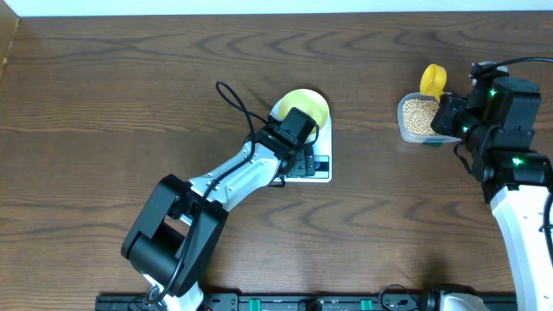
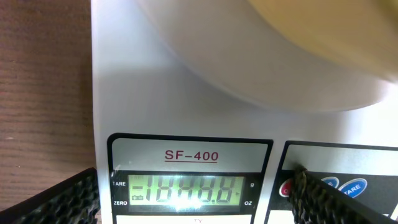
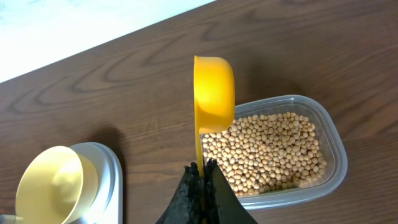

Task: Scoop item into bowl and weigh 50g on scale
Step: 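Press the scale's tare button with the left gripper fingertip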

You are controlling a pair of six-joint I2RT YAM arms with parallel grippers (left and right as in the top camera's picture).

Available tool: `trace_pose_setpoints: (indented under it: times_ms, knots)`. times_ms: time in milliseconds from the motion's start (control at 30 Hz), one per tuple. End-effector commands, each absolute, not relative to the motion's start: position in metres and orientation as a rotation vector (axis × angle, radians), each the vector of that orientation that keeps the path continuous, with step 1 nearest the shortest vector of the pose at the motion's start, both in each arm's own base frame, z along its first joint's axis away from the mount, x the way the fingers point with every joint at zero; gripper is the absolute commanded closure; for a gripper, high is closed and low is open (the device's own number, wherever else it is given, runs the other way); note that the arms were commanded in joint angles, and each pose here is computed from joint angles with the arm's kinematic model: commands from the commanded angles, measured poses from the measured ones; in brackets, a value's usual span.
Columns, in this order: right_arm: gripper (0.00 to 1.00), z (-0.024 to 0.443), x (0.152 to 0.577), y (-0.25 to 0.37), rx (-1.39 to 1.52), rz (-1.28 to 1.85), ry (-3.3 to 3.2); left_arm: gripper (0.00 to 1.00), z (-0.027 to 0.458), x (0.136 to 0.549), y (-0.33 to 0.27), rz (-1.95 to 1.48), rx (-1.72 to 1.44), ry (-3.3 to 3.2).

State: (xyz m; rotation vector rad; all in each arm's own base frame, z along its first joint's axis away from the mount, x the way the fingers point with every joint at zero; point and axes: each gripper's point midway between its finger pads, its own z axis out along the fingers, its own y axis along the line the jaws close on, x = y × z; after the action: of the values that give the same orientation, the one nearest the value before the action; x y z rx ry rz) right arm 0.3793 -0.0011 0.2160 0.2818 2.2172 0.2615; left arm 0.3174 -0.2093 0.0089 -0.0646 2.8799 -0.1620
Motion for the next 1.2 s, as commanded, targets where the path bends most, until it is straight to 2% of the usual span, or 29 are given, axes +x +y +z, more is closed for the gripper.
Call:
trace_pose_setpoints:
  times_ms: [0, 667, 1000, 1167]
  knots:
    - [0.99, 0.22, 0.38, -0.002, 0.279, 0.265, 2.21, 0.04, -0.025, 0.304, -0.185, 0.025, -0.074, 2.953]
    - [0.99, 0.219, 0.38, -0.002, 0.28, 0.265, 2.214, 0.04, -0.035, 0.294, -0.16, 0.197, -0.071, 2.968]
    - [0.99, 0.219, 0.379, -0.002, 0.28, 0.265, 2.215, 0.04, -0.024, 0.302, -0.174, 0.102, -0.069, 2.955]
    - [0.99, 0.219, 0.379, -0.002, 0.28, 0.265, 2.215, 0.04, -0.025, 0.298, -0.199, -0.091, 0.082, 2.997]
